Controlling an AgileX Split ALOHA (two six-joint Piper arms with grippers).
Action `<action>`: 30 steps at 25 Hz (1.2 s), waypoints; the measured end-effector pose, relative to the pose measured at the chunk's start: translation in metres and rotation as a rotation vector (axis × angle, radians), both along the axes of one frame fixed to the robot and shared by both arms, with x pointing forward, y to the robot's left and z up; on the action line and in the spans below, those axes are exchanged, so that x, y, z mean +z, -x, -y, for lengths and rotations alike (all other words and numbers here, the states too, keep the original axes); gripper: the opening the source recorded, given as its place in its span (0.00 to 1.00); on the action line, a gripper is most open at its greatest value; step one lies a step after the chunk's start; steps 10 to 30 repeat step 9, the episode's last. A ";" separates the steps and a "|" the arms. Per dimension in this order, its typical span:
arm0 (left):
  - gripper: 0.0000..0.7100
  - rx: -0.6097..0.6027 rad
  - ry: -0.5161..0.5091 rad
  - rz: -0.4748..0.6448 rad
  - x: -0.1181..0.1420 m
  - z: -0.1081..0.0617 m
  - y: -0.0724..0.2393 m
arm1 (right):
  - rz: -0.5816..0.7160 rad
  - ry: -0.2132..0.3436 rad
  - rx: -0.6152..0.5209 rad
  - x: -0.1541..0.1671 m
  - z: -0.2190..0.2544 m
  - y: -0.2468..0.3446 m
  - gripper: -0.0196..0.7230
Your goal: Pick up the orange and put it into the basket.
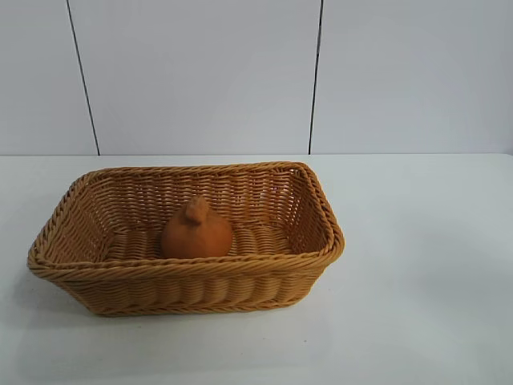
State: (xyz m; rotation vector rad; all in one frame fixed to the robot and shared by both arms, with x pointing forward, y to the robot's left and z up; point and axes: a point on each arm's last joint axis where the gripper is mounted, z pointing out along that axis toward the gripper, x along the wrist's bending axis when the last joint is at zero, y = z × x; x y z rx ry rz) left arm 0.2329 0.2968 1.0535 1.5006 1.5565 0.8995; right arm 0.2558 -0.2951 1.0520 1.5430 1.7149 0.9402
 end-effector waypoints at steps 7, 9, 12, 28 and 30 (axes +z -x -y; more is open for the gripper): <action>0.91 0.000 0.000 0.000 0.000 0.000 0.000 | 0.130 -0.006 -0.002 0.001 0.002 0.020 0.96; 0.91 0.000 0.000 0.000 0.000 0.000 0.000 | 0.132 -0.006 -0.002 0.001 0.002 0.021 0.96; 0.91 0.000 0.000 0.000 0.000 0.000 0.000 | 0.132 -0.006 -0.002 0.001 0.002 0.021 0.96; 0.91 0.000 0.000 0.000 0.000 0.000 0.000 | 0.132 -0.006 -0.002 0.001 0.002 0.021 0.96; 0.91 0.000 0.000 0.000 0.000 0.000 0.000 | 0.132 -0.006 -0.002 0.001 0.002 0.021 0.96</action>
